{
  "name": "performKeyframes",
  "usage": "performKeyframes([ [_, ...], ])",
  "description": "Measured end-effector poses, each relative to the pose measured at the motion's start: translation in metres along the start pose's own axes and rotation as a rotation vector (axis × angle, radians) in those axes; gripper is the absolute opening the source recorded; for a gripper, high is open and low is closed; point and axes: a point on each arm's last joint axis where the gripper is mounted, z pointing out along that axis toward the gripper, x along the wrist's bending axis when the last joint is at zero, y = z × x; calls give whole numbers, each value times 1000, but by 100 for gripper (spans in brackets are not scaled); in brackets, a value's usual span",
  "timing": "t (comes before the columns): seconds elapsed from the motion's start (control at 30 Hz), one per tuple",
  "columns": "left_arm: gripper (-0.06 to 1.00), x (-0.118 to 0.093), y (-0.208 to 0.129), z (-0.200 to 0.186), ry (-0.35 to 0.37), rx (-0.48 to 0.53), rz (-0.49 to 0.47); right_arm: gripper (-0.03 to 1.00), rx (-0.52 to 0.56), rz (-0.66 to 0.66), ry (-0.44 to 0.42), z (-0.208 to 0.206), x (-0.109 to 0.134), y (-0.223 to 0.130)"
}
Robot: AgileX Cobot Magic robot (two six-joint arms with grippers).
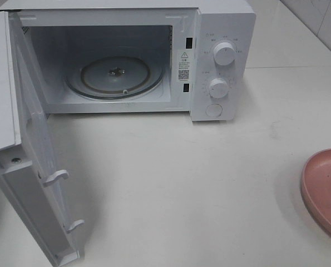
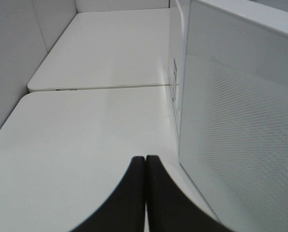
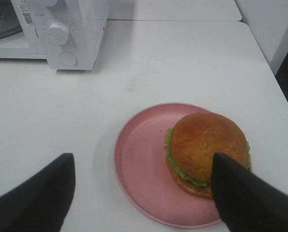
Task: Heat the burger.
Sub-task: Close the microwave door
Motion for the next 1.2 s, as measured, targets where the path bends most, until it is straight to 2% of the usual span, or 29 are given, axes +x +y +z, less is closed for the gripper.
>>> performKeyframes([
  [0.03,0,0,0,0,0,0,0,76,0,0,0,0,0,0],
  [0.2,0,-10,-9,17,-104,5,55,76,0,0,0,0,0,0],
  [0.23,0,-10,-9,17,-104,5,55,76,0,0,0,0,0,0],
  [0.43,0,-16,-19,32,-172,25,-7,76,0,0,0,0,0,0],
  [0.77,0,-27,-21,53,-274,32,-30,76,0,0,0,0,0,0],
  [0.9,0,-45,-21,65,-351,52,-1,76,0,0,0,0,0,0],
  [1.2,0,-70,-18,80,-417,49,19,76,0,0,1,0,0,0],
])
